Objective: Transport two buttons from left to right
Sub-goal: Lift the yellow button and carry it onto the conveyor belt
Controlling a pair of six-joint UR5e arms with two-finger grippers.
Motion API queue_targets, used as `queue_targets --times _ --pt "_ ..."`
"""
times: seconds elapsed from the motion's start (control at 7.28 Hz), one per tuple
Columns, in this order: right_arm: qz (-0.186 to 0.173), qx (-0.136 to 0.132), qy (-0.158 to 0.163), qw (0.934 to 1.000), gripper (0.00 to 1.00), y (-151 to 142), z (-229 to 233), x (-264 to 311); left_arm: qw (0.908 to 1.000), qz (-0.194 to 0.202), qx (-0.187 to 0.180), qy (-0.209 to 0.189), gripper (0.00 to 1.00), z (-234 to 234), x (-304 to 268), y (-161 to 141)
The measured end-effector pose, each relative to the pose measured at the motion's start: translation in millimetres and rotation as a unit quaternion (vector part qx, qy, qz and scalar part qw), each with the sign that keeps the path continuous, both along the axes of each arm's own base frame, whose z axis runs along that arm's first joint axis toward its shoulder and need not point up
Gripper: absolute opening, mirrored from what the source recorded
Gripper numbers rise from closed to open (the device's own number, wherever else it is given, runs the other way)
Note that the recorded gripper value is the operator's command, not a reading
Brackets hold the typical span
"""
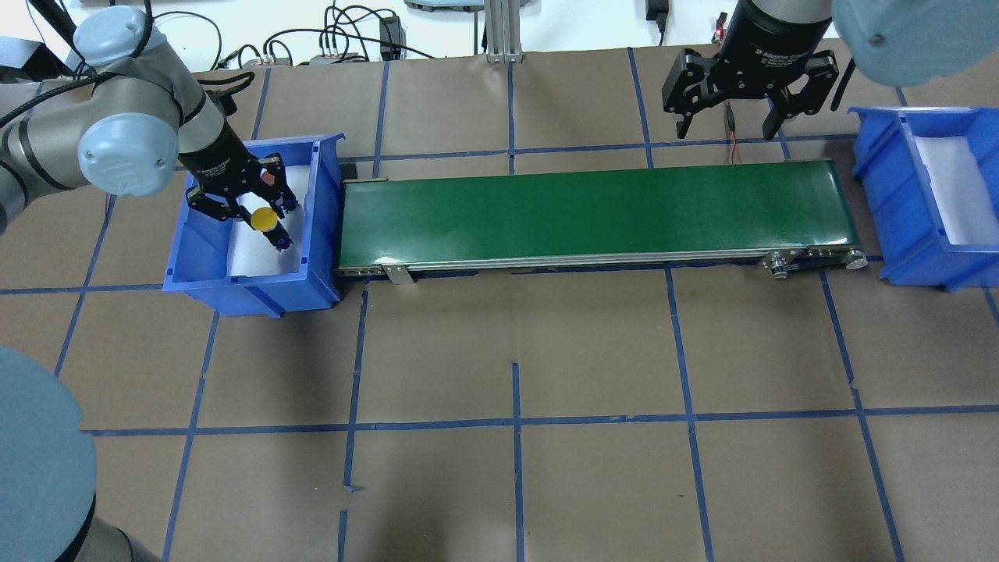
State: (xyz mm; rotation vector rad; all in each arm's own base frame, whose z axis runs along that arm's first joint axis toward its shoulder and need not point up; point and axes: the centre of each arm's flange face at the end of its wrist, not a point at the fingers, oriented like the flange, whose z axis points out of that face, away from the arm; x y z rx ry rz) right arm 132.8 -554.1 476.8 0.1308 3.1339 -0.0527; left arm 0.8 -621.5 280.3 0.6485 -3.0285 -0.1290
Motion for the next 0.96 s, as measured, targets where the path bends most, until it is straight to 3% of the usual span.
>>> queue_targets --times 0.69,0.96 --pt "-0.007 0.000 -0.004 1.0000 1.00 -1.5 0.6 -7.9 0.9982 -0.058 -0.012 0.000 0.27 121.8 -3.2 7.3" --pt "-0.001 0.001 -0.004 1.0000 1.00 -2.1 -0.1 -8.7 0.9937 -0.111 -0.012 0.009 0.26 133.8 -46.2 3.9"
